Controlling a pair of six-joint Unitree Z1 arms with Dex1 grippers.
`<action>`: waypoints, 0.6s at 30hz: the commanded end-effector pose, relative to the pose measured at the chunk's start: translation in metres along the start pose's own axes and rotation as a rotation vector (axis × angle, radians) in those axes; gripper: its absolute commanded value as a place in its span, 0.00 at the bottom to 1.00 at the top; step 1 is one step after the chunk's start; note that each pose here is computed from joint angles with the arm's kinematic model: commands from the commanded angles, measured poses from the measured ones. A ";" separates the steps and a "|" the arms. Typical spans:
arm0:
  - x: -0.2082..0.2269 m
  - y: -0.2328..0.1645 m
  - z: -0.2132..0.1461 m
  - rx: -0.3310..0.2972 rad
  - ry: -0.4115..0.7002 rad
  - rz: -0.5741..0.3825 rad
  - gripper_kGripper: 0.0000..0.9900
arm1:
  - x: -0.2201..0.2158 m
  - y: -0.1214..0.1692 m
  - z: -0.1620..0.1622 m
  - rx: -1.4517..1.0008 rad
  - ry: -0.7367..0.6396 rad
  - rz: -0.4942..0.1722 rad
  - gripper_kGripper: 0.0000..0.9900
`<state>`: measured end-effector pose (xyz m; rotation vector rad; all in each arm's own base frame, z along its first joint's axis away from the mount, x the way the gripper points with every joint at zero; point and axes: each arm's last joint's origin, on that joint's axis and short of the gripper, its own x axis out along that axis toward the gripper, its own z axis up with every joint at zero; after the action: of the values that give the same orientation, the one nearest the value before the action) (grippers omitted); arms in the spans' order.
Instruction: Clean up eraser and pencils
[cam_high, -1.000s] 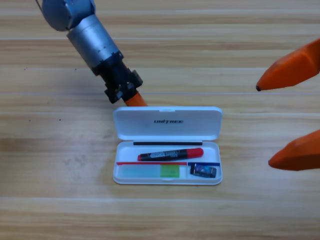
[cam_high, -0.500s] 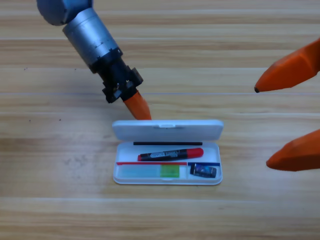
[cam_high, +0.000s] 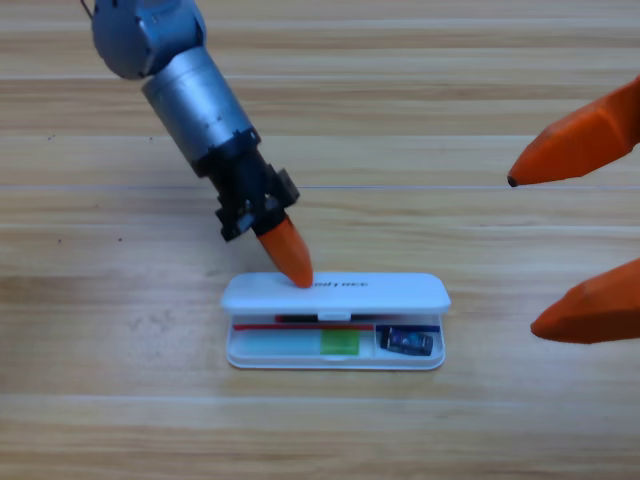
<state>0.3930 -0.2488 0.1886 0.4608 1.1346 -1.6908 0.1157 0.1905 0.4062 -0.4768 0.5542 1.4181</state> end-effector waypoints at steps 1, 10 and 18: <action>0.033 -0.013 0.006 0.019 0.043 -0.039 0.00 | 0.014 -0.006 -0.001 0.017 0.019 0.016 1.00; 0.057 -0.019 -0.002 0.037 0.092 -0.021 0.00 | 0.013 -0.006 0.000 0.021 0.018 0.016 1.00; 0.078 -0.020 -0.027 0.031 0.136 0.044 0.00 | 0.014 -0.006 -0.001 0.023 0.019 0.016 1.00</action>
<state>0.3494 -0.2664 0.1684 0.5968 1.0716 -1.6706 0.1157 0.1905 0.4061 -0.4733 0.5573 1.4166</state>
